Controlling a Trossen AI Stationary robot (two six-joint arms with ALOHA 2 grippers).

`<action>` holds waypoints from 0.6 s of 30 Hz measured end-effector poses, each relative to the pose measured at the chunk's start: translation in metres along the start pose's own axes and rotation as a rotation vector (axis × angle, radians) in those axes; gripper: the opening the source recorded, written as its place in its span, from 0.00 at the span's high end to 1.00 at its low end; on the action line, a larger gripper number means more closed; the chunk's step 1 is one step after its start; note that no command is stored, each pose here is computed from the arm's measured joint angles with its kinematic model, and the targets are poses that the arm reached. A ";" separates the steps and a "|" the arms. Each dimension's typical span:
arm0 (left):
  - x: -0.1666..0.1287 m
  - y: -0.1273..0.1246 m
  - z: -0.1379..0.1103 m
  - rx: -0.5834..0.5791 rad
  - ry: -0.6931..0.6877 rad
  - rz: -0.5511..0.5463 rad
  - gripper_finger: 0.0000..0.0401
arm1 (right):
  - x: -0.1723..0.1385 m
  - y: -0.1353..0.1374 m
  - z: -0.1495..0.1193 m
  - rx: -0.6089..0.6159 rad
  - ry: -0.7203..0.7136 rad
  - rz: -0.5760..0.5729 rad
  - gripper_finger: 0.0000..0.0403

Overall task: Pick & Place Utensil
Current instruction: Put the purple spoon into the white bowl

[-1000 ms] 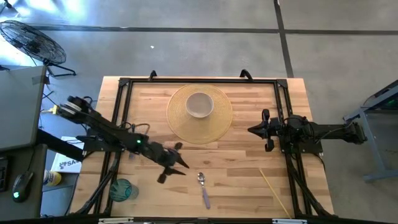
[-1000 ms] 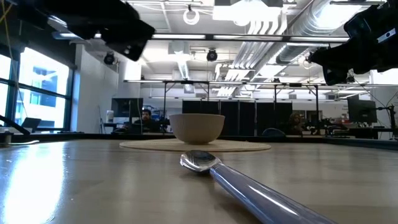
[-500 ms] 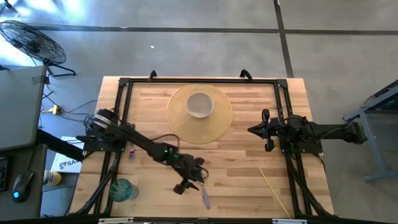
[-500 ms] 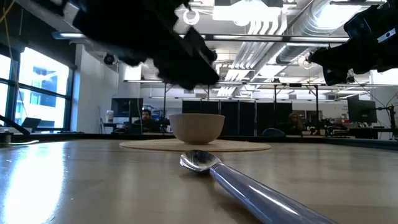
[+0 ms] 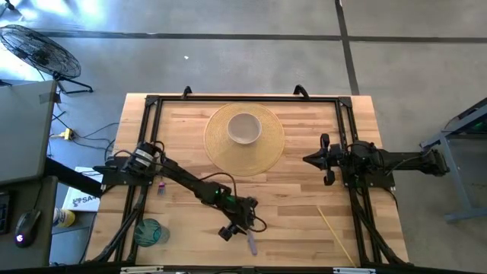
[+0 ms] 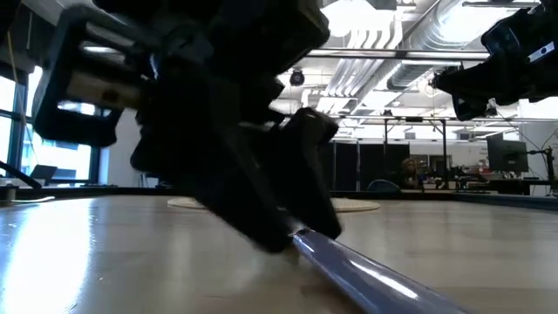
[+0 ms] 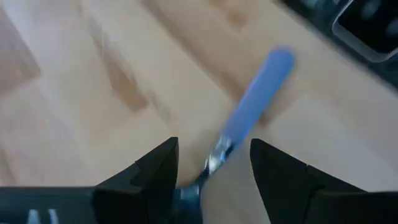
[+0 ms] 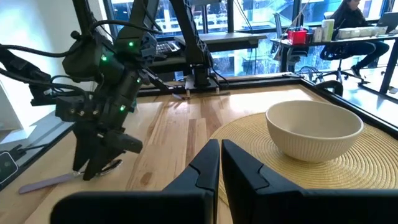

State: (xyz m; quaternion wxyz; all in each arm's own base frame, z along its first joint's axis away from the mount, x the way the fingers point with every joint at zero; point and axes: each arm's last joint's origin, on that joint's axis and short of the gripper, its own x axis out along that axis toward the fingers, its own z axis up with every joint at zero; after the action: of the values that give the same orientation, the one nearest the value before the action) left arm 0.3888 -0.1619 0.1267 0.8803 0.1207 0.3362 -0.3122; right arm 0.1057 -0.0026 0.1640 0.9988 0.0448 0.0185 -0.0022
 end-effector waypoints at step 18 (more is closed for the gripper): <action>-0.004 0.000 -0.005 -0.029 0.087 0.042 0.76 | 0.001 0.000 -0.001 0.000 0.009 0.000 0.97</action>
State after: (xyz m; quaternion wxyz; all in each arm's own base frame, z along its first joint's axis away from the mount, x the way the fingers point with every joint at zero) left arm 0.3839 -0.1582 0.1255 0.8728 0.1285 0.3761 -0.2835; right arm 0.1061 -0.0026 0.1633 0.9987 0.0450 0.0229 -0.0022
